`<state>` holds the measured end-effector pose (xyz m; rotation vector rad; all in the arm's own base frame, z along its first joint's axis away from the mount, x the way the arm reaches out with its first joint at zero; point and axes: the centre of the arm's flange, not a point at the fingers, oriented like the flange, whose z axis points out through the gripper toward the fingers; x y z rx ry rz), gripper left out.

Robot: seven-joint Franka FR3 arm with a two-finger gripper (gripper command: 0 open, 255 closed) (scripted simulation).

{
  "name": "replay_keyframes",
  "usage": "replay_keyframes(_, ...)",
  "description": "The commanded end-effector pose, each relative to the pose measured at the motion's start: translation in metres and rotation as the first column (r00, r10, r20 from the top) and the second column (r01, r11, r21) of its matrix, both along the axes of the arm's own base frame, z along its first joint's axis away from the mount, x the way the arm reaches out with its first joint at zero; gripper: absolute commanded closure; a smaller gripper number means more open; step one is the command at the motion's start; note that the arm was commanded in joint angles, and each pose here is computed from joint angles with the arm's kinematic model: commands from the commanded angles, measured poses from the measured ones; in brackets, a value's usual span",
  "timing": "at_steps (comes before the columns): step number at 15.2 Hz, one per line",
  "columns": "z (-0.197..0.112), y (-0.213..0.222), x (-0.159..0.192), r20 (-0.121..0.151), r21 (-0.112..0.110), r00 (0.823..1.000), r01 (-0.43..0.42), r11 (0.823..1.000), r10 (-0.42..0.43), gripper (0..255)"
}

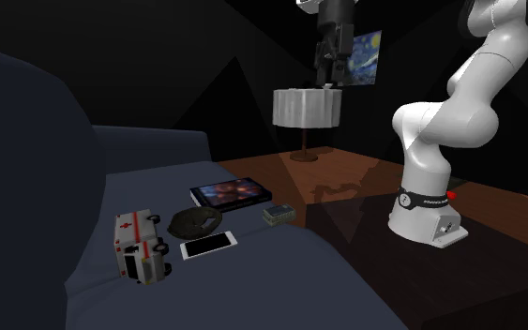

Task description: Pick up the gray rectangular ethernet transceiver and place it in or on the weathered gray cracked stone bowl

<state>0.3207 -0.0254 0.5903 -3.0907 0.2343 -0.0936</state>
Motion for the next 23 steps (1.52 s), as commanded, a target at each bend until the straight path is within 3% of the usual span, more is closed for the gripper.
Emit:
replay_keyframes(1, 0.0, 0.0, 0.0, 0.0, 0.0, 1.0, 0.0, 1.0, 0.0, 0)
replay_keyframes(12, -0.131, -0.059, 0.013, -0.017, -0.024, 0.992, -0.127, 0.992, 0.127, 0)
replay_keyframes(23, -0.261, -0.118, 0.032, -0.037, -0.045, 0.967, -0.253, 0.967, 0.251, 0)
